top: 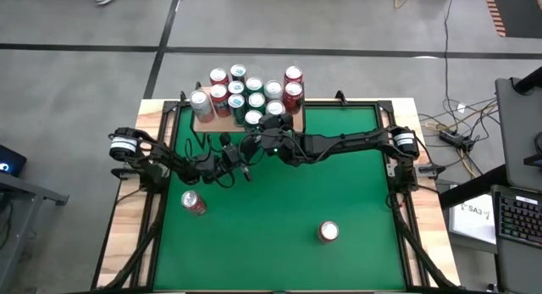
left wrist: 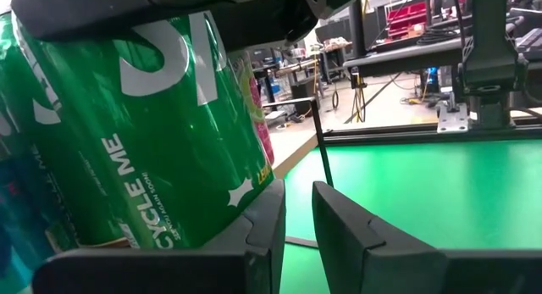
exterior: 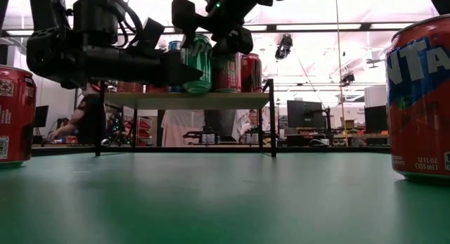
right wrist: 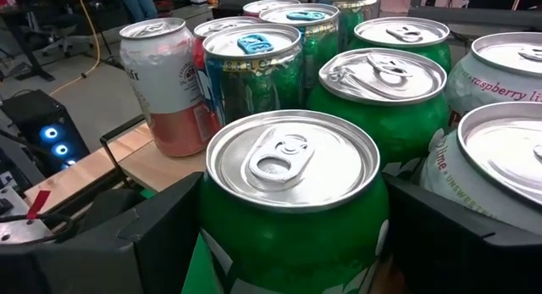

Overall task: Place canned beverage on shelf
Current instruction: Put the green can on the shelf

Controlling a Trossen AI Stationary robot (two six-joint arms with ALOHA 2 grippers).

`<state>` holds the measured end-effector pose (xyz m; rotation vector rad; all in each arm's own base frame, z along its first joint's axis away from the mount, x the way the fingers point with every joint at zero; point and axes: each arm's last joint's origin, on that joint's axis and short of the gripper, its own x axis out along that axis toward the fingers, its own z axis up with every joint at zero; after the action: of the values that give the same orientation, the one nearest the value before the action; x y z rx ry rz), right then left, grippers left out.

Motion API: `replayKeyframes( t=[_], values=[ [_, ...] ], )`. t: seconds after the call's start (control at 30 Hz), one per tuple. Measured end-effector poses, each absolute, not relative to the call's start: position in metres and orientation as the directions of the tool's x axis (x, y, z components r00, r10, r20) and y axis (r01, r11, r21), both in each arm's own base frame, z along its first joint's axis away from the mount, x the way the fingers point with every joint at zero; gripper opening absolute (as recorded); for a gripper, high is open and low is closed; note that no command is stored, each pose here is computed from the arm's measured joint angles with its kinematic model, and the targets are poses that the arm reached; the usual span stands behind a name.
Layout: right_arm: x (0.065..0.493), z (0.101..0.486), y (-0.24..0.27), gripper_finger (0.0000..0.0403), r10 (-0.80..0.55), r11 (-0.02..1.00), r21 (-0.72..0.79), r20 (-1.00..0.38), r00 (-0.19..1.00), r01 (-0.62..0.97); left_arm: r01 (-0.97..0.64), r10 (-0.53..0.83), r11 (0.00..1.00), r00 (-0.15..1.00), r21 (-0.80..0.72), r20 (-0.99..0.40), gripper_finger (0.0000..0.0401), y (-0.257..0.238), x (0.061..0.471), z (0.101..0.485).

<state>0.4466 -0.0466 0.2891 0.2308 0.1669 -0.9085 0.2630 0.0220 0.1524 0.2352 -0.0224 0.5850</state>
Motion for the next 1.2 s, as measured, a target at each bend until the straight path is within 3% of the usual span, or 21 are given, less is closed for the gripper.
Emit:
replayKeyframes(
  t=[0.4,1.2],
  values=[
    [0.4455,0.288,-0.0489,0.0337,-0.774,0.577,0.105,-0.244,0.583,0.81,-0.565,0.558,0.797,0.824,0.216,0.097,0.0047,0.0239,0.2647,0.1548],
    [0.4465,0.2884,-0.0472,0.0327,-0.757,0.606,0.085,-0.243,0.606,0.791,-0.575,0.571,0.788,0.817,0.22,0.088,0.0047,0.0264,0.2646,0.1538]
  ],
)
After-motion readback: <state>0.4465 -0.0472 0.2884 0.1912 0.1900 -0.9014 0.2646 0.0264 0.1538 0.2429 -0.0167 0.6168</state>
